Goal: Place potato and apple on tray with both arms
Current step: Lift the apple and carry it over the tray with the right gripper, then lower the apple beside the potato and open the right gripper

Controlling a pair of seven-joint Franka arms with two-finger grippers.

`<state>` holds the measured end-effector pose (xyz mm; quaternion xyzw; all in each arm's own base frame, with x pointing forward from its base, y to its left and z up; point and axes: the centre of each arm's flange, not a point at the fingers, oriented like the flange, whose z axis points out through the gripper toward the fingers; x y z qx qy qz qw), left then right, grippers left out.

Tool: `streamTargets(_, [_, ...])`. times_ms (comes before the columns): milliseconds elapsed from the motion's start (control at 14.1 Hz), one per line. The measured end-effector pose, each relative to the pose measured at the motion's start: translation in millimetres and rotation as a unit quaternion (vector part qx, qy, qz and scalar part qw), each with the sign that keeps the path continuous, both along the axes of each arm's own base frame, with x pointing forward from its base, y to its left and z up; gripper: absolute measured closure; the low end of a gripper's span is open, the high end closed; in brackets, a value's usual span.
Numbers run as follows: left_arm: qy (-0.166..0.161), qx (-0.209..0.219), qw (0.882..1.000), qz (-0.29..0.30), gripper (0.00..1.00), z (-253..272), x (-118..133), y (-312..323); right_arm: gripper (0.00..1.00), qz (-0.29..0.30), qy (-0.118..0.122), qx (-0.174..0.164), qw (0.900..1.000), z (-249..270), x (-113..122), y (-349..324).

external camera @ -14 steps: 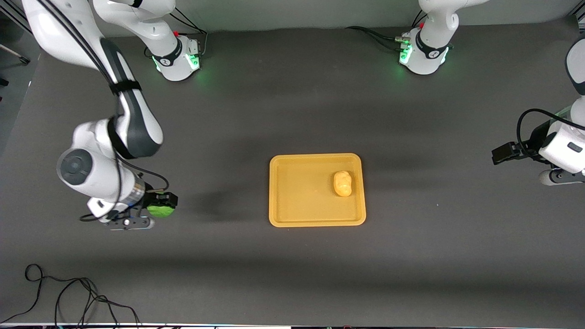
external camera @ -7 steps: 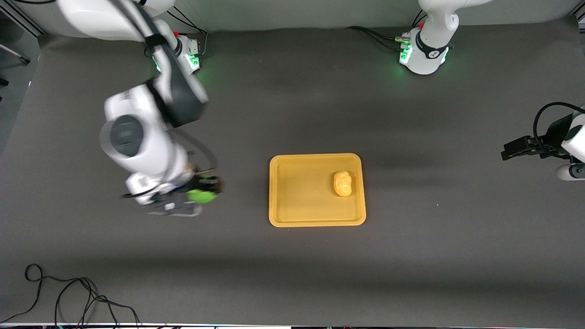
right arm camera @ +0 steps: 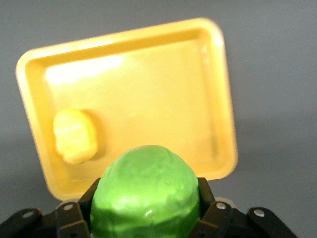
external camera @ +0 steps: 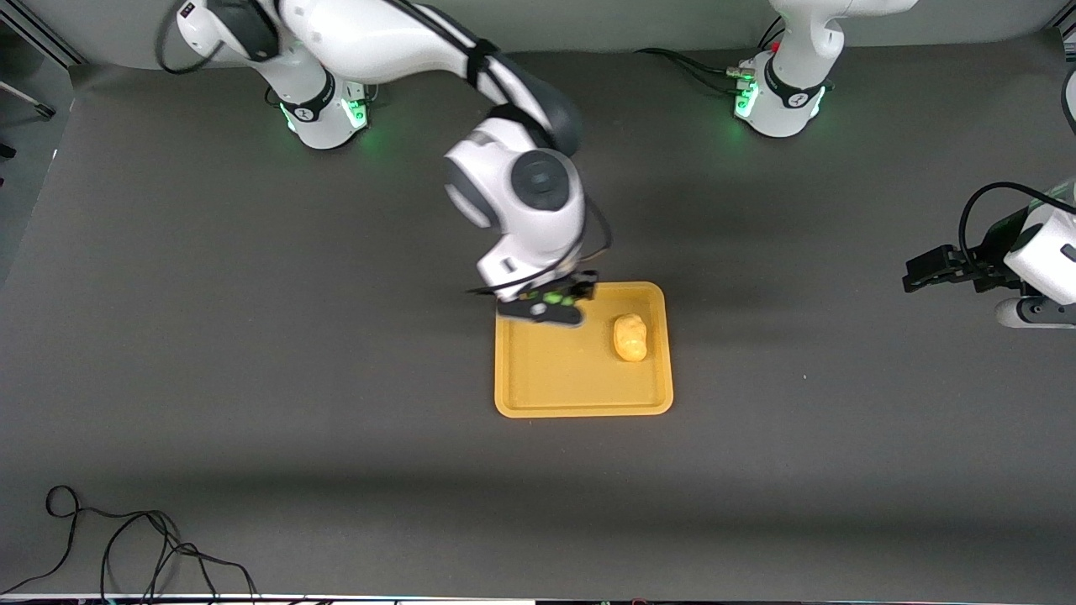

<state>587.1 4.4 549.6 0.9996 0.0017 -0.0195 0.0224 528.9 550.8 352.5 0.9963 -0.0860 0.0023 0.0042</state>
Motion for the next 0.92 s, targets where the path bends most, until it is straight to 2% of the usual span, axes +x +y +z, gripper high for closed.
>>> streamTargets(497, [-0.008,0.022,1.0,-0.002,0.0,14.6,-7.1,6.8,0.22,-0.011,-0.023,0.018,1.0,-133.9,29.9,3.5])
streamTargets(923, [-0.015,0.022,0.999,-0.024,0.0,21.6,-10.0,-16.8,0.22,-0.017,-0.032,0.02,0.999,-156.1,38.6,-2.2])
